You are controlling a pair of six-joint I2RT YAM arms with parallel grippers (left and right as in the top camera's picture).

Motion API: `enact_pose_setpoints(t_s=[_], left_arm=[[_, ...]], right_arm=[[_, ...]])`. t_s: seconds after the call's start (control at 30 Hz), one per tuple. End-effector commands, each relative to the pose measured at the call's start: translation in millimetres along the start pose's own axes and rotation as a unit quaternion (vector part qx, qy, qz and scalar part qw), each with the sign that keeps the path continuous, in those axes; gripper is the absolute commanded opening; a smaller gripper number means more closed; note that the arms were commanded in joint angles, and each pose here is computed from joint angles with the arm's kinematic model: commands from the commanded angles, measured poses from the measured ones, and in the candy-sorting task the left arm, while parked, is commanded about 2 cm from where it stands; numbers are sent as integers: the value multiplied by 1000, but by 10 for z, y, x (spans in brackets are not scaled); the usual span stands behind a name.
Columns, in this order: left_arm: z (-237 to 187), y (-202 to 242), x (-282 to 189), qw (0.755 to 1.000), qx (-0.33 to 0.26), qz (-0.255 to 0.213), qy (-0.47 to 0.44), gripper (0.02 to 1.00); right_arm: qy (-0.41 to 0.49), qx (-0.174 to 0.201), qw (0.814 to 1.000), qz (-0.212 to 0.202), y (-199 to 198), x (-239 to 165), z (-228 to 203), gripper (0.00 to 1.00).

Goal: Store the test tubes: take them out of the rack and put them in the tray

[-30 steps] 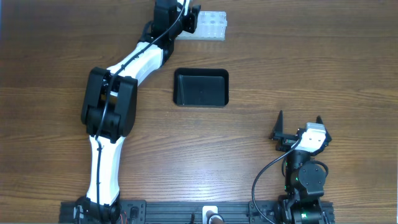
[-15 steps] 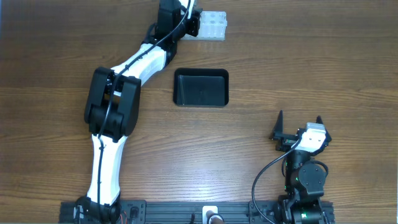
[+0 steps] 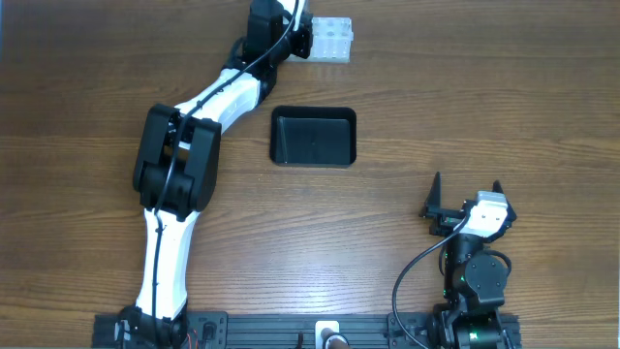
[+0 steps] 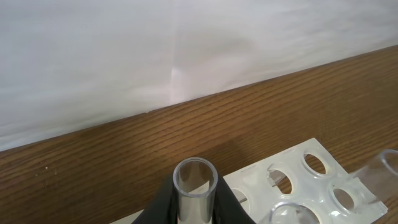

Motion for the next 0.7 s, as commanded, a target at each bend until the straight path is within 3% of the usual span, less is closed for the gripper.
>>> enact_pose_setpoints(t_s=[0.03, 0.37, 0.7], left_arm=[[5, -46, 58, 1000, 9, -8, -7, 91], [136, -84, 19, 1000, 12, -10, -21, 47], [1246, -184, -602, 994, 30, -5, -105, 40]], right_arm=[[-1, 2, 1000, -6, -21, -2, -10, 993], [-1, 2, 1000, -6, -21, -1, -12, 991], [-1, 2, 1000, -6, -21, -1, -11, 993]])
Point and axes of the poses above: each gripper's point midway between its finger pads, its own x axis out along the fingers, its own y axis along the line the jaws close on, z = x × y, the point moved 1 cm from there along -x, back along the fingers, and after that the axes turned 1 degree about x, right-handed, at the moved point
